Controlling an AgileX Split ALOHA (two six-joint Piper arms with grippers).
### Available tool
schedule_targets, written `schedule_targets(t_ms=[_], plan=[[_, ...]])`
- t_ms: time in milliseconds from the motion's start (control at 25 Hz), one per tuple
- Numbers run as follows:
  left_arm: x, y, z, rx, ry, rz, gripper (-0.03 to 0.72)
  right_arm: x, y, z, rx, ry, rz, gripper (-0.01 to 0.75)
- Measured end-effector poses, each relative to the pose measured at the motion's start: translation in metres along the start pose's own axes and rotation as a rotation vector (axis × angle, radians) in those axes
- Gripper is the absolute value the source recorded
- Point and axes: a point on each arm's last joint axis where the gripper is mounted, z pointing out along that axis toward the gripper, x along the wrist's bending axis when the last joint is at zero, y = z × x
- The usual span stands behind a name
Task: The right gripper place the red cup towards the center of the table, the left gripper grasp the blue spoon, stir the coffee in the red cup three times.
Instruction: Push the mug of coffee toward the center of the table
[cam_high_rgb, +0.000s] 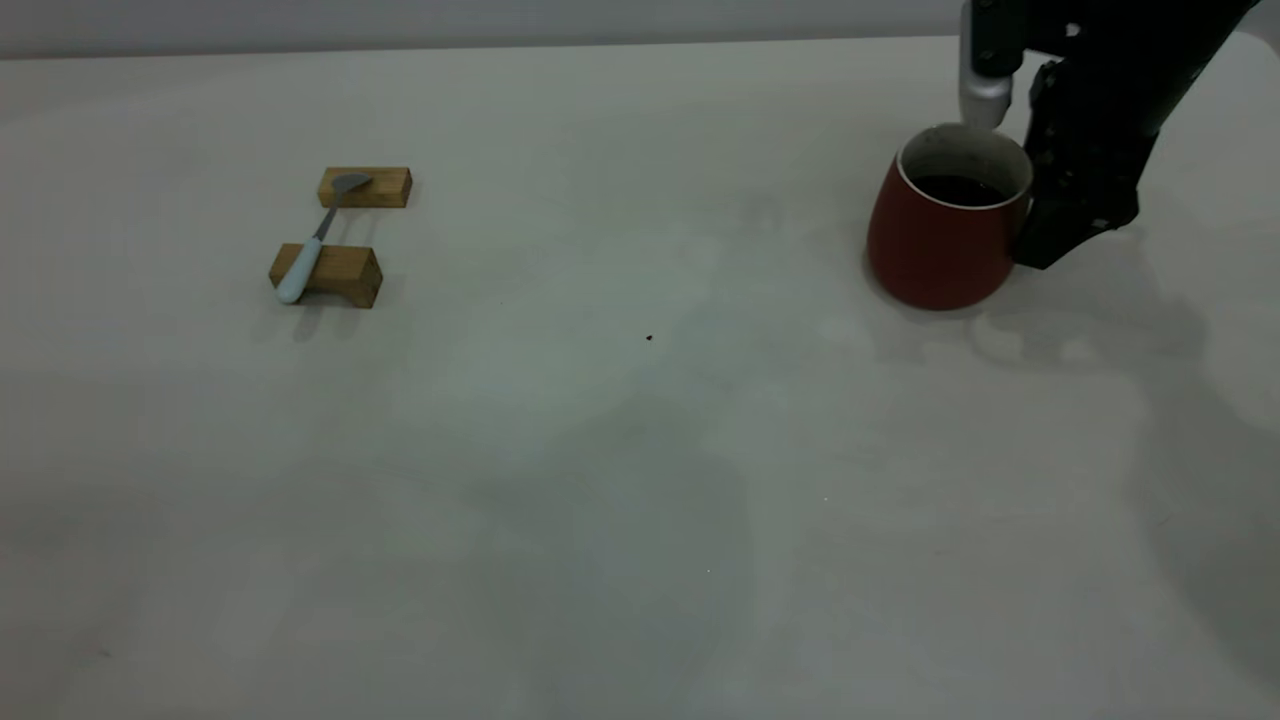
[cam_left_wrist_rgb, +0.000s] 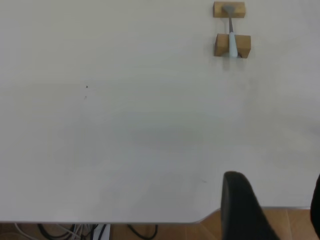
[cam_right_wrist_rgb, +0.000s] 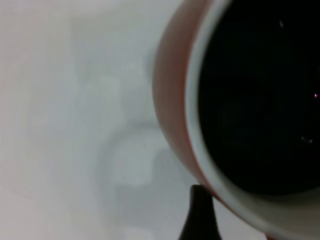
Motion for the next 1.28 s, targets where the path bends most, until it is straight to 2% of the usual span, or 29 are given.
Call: schedule_targets(t_ms=[440, 760, 1280], plan=[[0.000, 0.000, 0.000, 0.000, 0.000, 0.000, 0.411, 0.005, 0.009, 0.001, -0.017, 0.026, 0.033, 0.368], [0.000, 0.000, 0.000, 0.000, 0.000, 0.000, 0.411, 0.011, 0.020, 0.002, -0.026, 0.059, 0.084, 0.241], [0.000, 0.000, 0.000, 0.000, 0.000, 0.000, 0.411, 0.023, 0.051, 0.007, -0.048, 0.067, 0.076, 0.220]])
